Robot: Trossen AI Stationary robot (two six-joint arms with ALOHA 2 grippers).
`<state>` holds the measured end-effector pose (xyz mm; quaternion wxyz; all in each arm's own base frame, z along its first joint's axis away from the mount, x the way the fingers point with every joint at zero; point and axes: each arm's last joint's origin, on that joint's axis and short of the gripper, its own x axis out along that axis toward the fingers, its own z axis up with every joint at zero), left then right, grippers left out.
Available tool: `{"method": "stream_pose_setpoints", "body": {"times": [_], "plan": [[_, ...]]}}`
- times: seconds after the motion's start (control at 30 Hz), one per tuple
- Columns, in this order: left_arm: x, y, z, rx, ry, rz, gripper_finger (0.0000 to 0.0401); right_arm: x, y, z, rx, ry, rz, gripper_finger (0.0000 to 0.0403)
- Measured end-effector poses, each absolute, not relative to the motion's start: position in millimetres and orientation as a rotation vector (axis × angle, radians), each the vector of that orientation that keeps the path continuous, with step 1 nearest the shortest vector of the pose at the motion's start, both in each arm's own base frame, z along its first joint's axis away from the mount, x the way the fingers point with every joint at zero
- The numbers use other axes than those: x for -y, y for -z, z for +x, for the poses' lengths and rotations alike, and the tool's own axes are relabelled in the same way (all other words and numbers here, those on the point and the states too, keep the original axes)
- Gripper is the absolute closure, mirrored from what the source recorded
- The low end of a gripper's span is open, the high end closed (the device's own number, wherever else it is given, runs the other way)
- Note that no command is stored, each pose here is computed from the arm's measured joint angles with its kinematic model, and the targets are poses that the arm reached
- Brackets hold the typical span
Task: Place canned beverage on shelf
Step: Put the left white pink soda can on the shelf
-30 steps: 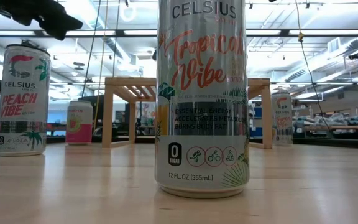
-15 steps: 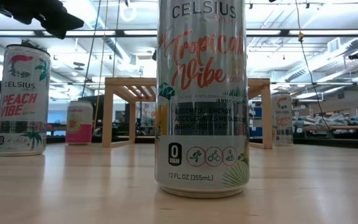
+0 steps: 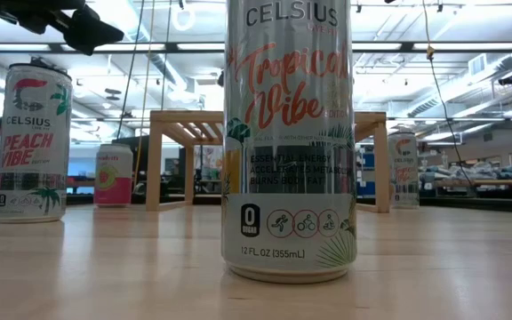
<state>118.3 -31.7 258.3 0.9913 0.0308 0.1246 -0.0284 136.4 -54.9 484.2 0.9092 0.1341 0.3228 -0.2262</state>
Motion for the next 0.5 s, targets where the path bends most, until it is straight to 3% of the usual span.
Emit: {"method": "stream_pose_setpoints", "body": {"times": [0.5], "plan": [[31.9,-261.4,119.1,-0.218,0.057,0.055,0.0046,54.9,-484.2,136.4,-0.666,0.467,0.277,0.0086]]}}
